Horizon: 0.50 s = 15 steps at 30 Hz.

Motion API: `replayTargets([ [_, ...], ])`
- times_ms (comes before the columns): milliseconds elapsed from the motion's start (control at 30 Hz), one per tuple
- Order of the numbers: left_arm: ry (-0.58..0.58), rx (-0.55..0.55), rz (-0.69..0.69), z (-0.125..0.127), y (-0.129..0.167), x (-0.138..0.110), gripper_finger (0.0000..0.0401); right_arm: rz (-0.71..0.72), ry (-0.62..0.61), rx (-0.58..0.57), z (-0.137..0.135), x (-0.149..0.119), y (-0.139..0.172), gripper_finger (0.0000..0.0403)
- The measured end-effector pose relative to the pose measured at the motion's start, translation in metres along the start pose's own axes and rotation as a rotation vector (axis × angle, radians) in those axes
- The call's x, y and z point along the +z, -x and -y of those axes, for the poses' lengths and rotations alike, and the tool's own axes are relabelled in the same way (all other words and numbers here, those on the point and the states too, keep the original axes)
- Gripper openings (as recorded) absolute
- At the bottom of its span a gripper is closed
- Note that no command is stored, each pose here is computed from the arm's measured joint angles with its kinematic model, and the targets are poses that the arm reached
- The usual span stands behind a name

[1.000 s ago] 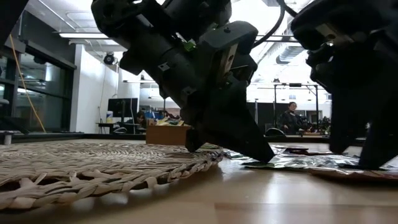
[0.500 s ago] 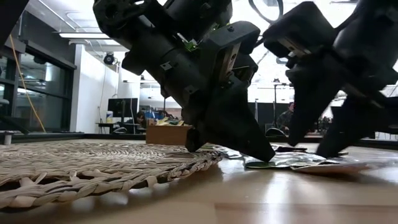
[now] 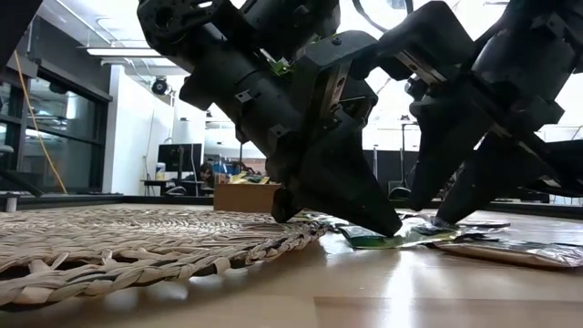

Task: Pick & Place Tea
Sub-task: Put the yellow tea bag into the left section of the wooden organizer

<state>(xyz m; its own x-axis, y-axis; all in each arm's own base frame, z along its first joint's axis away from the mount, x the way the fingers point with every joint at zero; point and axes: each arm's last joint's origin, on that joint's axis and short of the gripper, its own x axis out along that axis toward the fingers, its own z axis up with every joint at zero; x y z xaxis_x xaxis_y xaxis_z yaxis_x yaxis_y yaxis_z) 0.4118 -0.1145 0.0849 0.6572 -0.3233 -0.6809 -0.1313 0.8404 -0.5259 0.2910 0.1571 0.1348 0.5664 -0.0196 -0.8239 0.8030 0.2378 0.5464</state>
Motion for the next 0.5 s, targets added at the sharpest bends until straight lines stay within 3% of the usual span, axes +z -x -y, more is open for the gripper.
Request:
replayTargets([
  [267, -0.004, -0.004, -0.002, 0.0002, 0.0000, 0.0000, 0.0000, 0.006, 0.041, -0.013, 0.0014, 0.0004, 0.0000, 0.0013],
  [500, -0.005, -0.006, -0.002, 0.0007, 0.0005, 0.0003, 0.0000, 0.009, 0.092, -0.024, 0.0026, 0.0003, 0.0002, 0.0002],
])
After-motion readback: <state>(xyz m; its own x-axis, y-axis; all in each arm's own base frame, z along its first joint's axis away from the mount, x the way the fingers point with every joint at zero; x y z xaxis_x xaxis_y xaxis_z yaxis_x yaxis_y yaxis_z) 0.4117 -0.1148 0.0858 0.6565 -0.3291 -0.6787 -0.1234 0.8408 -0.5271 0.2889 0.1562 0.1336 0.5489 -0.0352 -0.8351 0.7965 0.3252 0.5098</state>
